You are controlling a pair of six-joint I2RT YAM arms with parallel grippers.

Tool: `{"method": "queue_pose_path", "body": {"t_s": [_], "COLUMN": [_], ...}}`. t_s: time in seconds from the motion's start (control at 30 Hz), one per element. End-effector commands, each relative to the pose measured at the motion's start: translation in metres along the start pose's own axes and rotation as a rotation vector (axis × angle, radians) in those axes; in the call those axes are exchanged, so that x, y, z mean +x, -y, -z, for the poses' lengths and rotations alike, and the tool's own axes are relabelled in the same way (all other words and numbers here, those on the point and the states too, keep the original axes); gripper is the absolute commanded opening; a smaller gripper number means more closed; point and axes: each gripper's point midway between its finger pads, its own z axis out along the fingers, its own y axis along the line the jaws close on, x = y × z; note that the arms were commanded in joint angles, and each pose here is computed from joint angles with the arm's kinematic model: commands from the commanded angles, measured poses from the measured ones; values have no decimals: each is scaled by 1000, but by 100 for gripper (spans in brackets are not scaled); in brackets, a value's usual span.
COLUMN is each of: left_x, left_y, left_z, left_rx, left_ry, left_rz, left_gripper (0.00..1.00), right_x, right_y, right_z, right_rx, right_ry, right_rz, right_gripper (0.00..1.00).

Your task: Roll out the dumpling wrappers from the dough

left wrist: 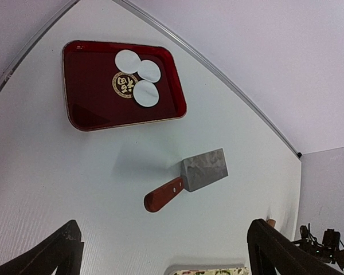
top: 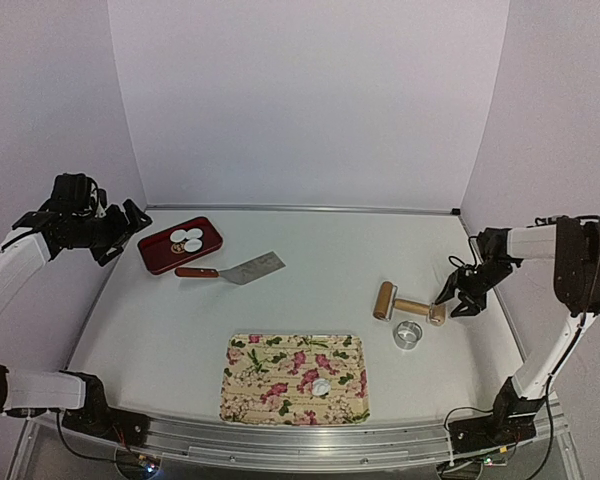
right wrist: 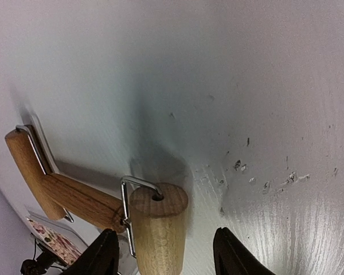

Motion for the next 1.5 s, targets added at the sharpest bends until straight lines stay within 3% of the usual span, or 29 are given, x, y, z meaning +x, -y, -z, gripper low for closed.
{"method": "queue_pose_path", "body": {"t_s": [0.0, 0.5, 0.6, 0.83, 1.2, 1.47], "left_x": [6, 11, 13, 19, 29, 59], "left_y": [7, 8, 14, 44, 121, 186], "left_z": [-1, -15, -15, -14, 2, 27], "left_rx": [34, 36, 54, 144, 401, 672], "left_ry": [-40, -83, -96, -136, -196, -222], "left_rz": [8, 38, 35, 12, -27, -182], "left_gripper": [99, 99, 99, 99, 99, 98], "right_x": [19, 26, 23, 17, 35, 57], "right_y": [2, 9, 5, -34, -131, -207], "right_z": [-4, -31, -37, -12, 54, 87], "right_rx": [-11, 65, 40, -120, -445, -542], "right_ry": [-56, -126, -134, -79, -43, -59], "right_rz": [-6, -2, -3, -15, -13, 61], "right_gripper": [54, 47, 37, 0, 0, 0]}}
